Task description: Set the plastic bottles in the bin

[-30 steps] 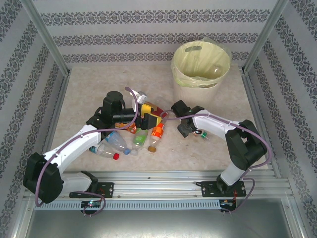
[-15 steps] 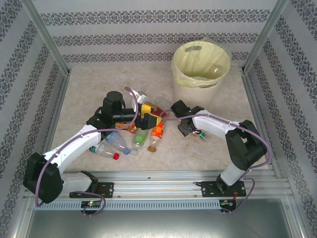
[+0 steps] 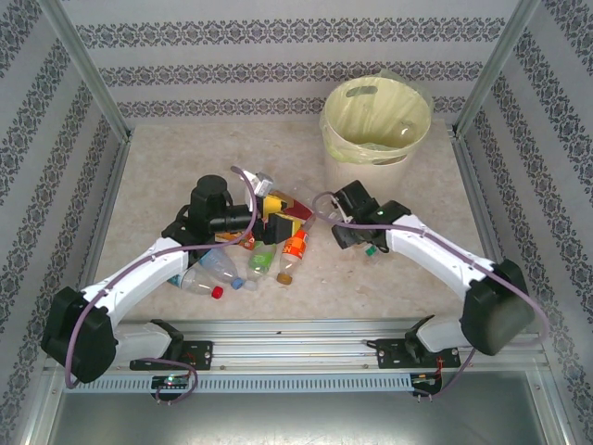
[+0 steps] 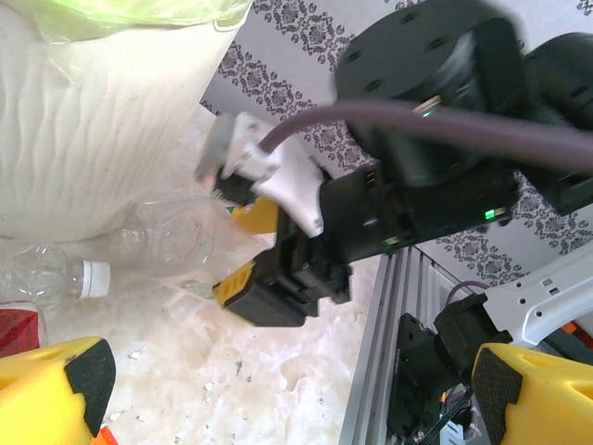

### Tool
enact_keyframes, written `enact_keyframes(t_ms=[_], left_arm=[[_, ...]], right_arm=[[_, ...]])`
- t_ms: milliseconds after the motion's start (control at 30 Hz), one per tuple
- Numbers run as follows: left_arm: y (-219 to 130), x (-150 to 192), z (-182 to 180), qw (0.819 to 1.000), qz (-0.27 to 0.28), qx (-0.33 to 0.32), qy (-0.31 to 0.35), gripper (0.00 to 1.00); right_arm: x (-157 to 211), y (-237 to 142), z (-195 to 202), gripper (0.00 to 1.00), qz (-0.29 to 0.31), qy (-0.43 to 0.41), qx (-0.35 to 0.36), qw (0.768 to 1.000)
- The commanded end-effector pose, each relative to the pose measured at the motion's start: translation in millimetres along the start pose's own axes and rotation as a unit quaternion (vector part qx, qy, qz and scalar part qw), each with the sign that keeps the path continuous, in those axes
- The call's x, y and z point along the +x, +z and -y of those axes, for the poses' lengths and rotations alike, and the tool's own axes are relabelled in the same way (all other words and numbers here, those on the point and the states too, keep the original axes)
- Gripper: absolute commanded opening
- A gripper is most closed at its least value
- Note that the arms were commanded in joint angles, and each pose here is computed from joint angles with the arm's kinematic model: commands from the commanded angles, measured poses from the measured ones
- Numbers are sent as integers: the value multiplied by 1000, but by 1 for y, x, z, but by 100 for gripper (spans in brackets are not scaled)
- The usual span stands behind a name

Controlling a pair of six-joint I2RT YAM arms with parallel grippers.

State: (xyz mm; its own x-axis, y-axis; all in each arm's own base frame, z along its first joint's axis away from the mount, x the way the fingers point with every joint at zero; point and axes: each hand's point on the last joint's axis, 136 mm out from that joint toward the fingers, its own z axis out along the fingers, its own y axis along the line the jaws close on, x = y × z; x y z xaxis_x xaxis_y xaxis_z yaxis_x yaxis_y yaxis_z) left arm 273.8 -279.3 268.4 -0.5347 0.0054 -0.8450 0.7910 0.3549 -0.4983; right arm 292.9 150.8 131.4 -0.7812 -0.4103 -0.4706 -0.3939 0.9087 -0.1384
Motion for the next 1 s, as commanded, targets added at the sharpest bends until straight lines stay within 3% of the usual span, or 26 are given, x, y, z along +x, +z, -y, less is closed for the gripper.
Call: enact_keyframes(t_ms=[0,500,967], left_arm=[[-6,-22,11,998,50,10,25,100],[-22,-35,8,994,96,-18,39,100],[-42,-49,5,987,138,-58,61,100]], right_arm=[[-9,-30,-5,63,34,40,-33,998],[-83,-150,9,63,208,150,-137,957],[-160,-233,59,62,323,196,-150,914]])
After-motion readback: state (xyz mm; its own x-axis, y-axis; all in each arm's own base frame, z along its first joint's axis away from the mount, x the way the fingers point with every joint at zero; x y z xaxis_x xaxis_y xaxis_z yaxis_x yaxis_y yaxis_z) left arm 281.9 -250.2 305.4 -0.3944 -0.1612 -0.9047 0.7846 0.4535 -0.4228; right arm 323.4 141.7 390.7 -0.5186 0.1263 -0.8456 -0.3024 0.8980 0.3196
